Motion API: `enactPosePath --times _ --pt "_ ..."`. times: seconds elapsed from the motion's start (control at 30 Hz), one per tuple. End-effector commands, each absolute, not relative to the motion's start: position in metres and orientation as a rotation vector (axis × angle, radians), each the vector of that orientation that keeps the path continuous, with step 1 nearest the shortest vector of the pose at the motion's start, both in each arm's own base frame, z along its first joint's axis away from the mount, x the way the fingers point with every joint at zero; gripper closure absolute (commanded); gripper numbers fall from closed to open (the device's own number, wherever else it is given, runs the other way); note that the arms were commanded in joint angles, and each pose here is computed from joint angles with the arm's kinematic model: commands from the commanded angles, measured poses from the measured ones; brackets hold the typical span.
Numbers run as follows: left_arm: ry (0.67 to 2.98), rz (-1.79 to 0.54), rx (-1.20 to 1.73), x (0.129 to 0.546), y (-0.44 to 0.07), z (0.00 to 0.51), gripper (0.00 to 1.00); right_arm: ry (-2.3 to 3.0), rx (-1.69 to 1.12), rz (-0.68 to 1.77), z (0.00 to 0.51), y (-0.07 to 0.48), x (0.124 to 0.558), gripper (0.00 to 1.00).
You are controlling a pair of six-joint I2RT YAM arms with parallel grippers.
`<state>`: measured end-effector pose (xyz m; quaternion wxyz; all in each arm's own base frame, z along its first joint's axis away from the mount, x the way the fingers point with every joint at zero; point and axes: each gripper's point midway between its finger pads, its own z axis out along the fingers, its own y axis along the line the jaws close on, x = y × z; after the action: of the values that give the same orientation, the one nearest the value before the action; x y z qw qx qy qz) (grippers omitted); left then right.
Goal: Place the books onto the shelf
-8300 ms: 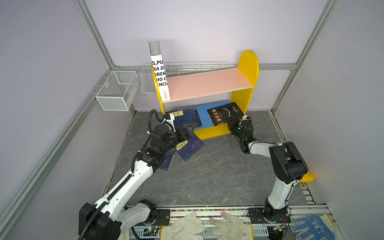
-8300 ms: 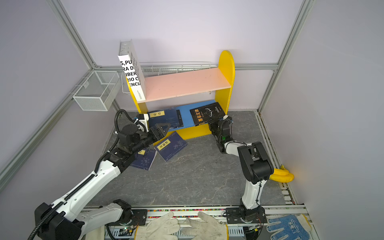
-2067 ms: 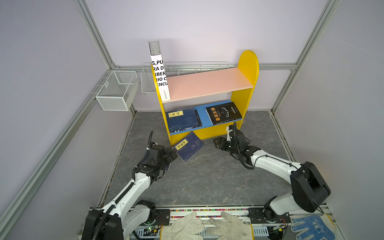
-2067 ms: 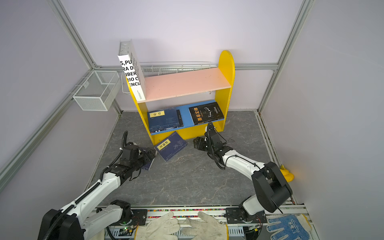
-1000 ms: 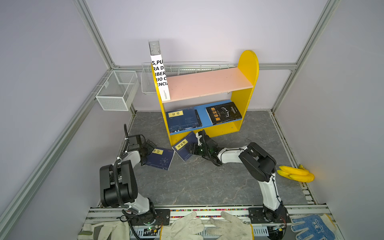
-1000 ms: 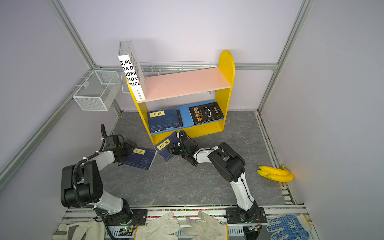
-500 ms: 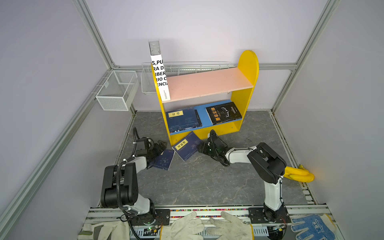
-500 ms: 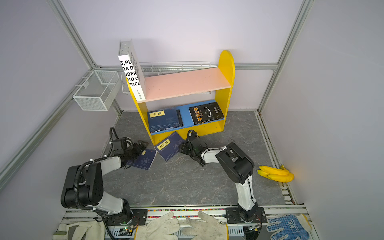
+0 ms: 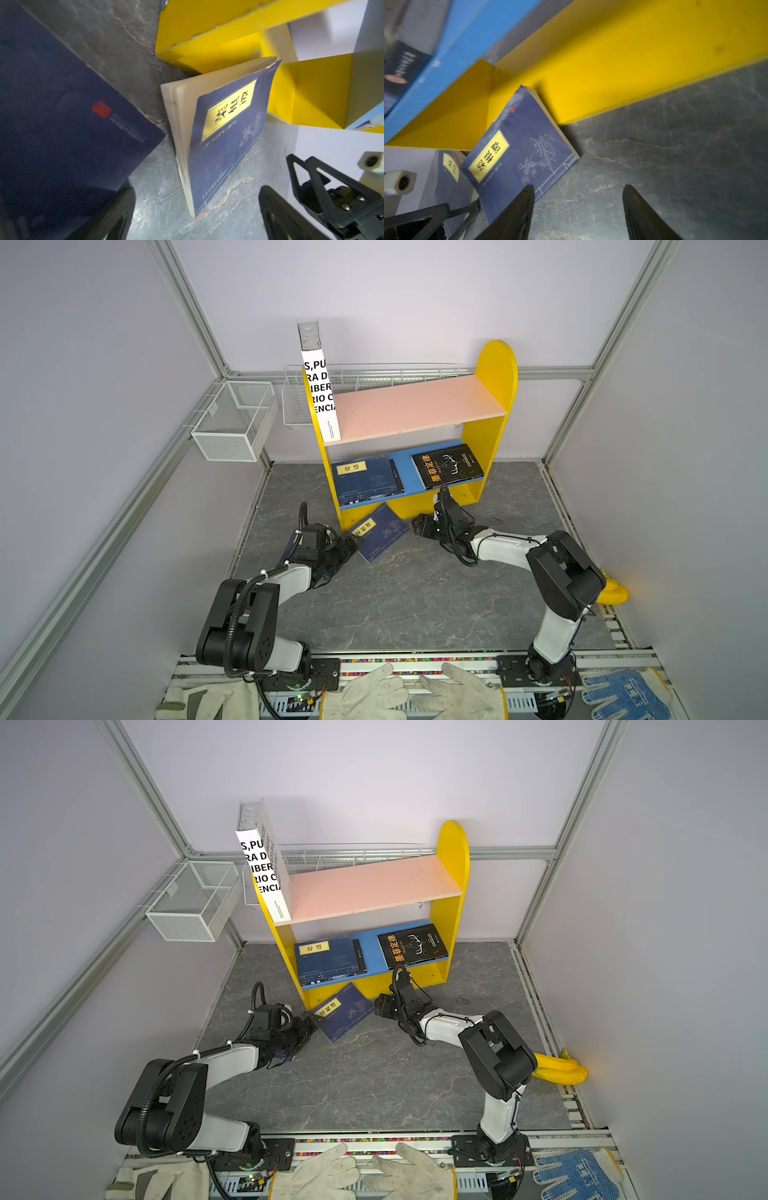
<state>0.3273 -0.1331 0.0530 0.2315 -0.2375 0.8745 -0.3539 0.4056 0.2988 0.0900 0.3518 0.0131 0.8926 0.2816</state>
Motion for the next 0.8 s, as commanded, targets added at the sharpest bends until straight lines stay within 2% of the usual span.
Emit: enactPosePath --times 0.0,0.3,0.5,0.7,0.77 --pt "2.420 -0.933 -0.715 0.325 -0.127 0.046 0.07 2.285 -0.151 0.746 0.084 0.318 0.409 0.30" --pt "2.390 -0.992 -0.721 0.333 -0.148 0.029 0.09 2.274 -0.285 0.886 0.066 0.358 0.412 0.32" --pt "2.324 -1.052 -0.731 0.348 -0.160 0.023 0.18 2.365 -0.285 0.922 0.051 0.368 0.396 0.34" --pt "2.279 -1.057 -0.661 0.351 -0.170 0.044 0.24 2.432 -0.297 0.929 0.040 0.368 0.381 0.36" --pt "2.274 -1.046 -0.619 0.351 -0.173 0.053 0.30 2.442 -0.303 0.941 0.037 0.369 0.380 0.36"
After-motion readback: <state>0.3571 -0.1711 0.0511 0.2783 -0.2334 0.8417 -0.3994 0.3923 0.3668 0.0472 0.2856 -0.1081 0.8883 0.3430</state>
